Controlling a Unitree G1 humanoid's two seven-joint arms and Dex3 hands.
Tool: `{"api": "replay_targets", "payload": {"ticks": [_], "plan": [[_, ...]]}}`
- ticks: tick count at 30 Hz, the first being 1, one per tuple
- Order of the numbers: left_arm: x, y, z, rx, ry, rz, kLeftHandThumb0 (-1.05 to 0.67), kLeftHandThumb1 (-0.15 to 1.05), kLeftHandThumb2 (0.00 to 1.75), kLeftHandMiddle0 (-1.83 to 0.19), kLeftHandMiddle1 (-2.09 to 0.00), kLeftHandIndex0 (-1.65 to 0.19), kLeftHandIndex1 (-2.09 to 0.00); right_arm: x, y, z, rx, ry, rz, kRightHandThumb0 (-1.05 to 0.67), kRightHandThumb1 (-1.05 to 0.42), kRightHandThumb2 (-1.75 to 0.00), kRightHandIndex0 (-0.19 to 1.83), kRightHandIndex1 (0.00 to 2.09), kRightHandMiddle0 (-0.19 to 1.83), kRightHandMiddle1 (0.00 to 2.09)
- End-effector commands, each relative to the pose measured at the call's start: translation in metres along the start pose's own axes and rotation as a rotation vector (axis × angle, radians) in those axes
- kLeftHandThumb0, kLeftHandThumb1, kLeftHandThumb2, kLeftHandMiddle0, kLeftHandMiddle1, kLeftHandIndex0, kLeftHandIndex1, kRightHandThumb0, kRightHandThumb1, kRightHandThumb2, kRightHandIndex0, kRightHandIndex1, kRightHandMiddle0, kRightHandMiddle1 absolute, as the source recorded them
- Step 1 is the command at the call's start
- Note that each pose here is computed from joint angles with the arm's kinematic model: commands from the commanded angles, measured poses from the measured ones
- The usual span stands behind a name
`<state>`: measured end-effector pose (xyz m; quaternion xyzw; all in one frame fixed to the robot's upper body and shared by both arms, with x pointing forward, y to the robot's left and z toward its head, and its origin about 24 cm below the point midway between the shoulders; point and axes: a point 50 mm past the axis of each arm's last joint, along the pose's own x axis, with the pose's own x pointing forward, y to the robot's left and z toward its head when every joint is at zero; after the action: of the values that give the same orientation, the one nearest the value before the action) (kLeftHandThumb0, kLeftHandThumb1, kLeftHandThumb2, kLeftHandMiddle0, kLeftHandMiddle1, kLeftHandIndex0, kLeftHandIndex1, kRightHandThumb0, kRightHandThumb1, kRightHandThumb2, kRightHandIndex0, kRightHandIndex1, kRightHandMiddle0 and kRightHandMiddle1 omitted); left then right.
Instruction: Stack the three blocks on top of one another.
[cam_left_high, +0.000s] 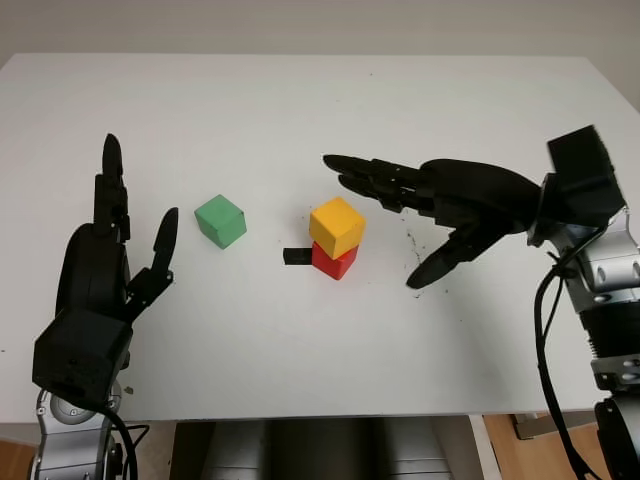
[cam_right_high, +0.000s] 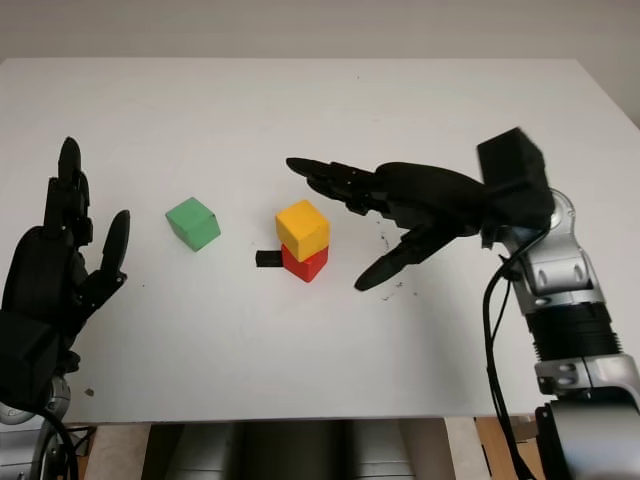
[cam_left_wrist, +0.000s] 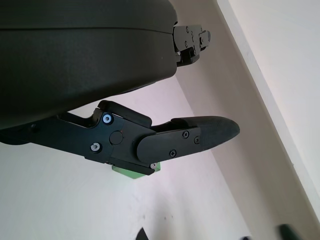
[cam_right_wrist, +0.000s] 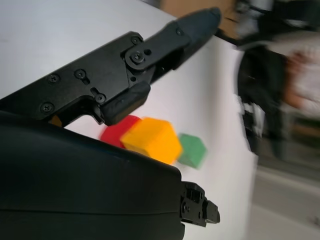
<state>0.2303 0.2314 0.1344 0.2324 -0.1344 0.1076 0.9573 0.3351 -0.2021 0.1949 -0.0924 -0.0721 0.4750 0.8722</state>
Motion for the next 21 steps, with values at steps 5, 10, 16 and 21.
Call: {"api": "replay_targets", "payload": {"ticks": [5, 10, 16, 21], "plan": [[0.023, 0.009, 0.012, 0.118, -0.005, 0.026, -0.68, 1.05, 0.34, -0.01, -0.08, 0.02, -0.09, -0.005, -0.002, -0.004, 0.136, -0.229, -0.362, -0.89, -1.05, -0.42, -0.06, 0.07, -0.11, 0.05], [0.048, 0.017, 0.027, 0.256, -0.046, -0.013, -0.67, 1.05, 0.23, -0.06, -0.07, -0.05, -0.1, 0.004, 0.0, -0.014, 0.244, -0.216, -0.532, -0.81, -1.05, -0.63, -0.13, 0.03, -0.15, 0.01], [0.077, 0.024, 0.047, 0.49, -0.088, -0.125, -0.67, 1.05, 0.12, -0.09, -0.06, -0.13, -0.1, 0.005, 0.0, -0.022, 0.273, -0.183, -0.646, -0.77, -1.05, -0.69, -0.17, 0.02, -0.15, 0.0], [0.1, 0.015, 0.058, 0.681, -0.07, -0.258, -0.77, 1.05, 0.12, -0.07, -0.05, -0.18, -0.1, 0.003, -0.003, -0.026, 0.306, -0.171, -0.714, -0.76, -1.05, -0.69, -0.18, 0.02, -0.16, 0.0]]}}
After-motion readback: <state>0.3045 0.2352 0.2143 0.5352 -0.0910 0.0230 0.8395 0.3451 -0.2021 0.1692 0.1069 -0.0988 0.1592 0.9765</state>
